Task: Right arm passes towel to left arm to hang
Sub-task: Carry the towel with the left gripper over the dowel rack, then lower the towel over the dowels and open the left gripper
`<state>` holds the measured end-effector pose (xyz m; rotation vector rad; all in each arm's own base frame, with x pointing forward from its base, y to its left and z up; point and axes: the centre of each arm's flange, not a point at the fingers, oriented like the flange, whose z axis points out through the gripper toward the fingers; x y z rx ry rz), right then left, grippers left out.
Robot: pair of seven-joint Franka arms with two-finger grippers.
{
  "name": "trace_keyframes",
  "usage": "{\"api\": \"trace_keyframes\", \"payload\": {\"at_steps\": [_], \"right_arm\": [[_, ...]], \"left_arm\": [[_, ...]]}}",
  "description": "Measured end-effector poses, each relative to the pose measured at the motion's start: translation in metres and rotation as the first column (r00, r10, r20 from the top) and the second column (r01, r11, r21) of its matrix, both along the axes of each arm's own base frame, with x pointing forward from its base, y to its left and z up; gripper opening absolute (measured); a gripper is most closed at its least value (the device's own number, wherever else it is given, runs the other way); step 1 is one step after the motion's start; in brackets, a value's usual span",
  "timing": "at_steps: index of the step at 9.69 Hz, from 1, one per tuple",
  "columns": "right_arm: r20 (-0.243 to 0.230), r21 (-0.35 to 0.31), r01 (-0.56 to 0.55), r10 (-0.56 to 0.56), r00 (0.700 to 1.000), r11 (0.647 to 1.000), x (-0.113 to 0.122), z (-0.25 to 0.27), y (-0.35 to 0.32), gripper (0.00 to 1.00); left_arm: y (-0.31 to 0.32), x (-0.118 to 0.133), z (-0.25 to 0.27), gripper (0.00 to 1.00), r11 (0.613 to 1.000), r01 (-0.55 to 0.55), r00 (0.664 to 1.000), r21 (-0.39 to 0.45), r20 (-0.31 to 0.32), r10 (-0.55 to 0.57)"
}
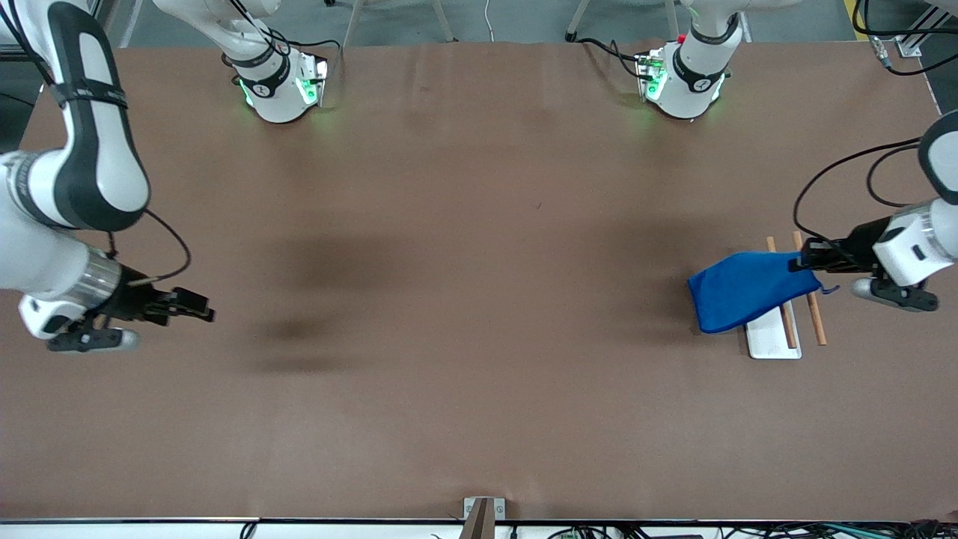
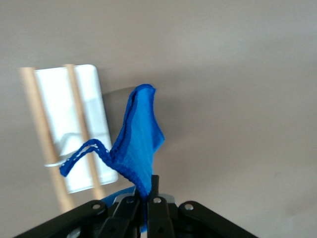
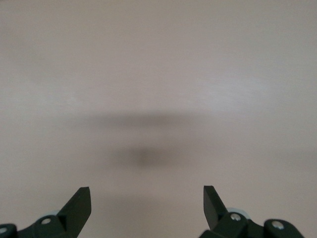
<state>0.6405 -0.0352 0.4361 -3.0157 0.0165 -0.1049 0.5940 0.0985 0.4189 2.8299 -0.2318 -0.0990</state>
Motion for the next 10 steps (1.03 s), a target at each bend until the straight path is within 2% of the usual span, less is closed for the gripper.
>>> {"api": "trace_keyframes", "payload": {"at_steps": [1,2,4,6,8,10], "right_arm": [[0.012,-0.035,0.024,-0.024,1.0,0.999,-0.008,0.024,-0.02,1.0],[-0.006,-0.043,0.056,-0.057,0.998,0.997,-0.022,0.051,-0.031,1.0],[-0.08,-0.076,0.156,-0.162,0.984,0.985,-0.059,0.106,-0.028,1.0],[-0.097,-0.093,0.19,-0.198,0.975,0.977,-0.084,0.163,-0.028,1.0],[-0.083,-0.093,0.173,-0.18,0.98,0.981,-0.095,0.201,-0.049,1.0],[-0.057,-0.094,0.143,-0.149,0.987,0.985,-0.092,0.201,-0.06,1.0]], "left_arm": [[0.023,0.0,-0.004,0.03,1.0,-0.003,1.0,0.012,0.007,0.003],[0.044,0.002,-0.01,0.03,0.999,-0.017,1.0,0.028,0.012,0.017],[0.081,0.005,-0.023,0.03,0.998,-0.021,1.0,0.058,0.011,0.02],[0.108,0.009,-0.04,0.03,0.996,-0.022,1.0,0.088,0.004,0.022],[0.119,0.017,-0.063,0.03,0.992,-0.033,0.999,0.123,0.005,0.033],[0.128,0.022,-0.087,0.03,0.986,-0.046,0.999,0.158,0.009,0.045]]}}
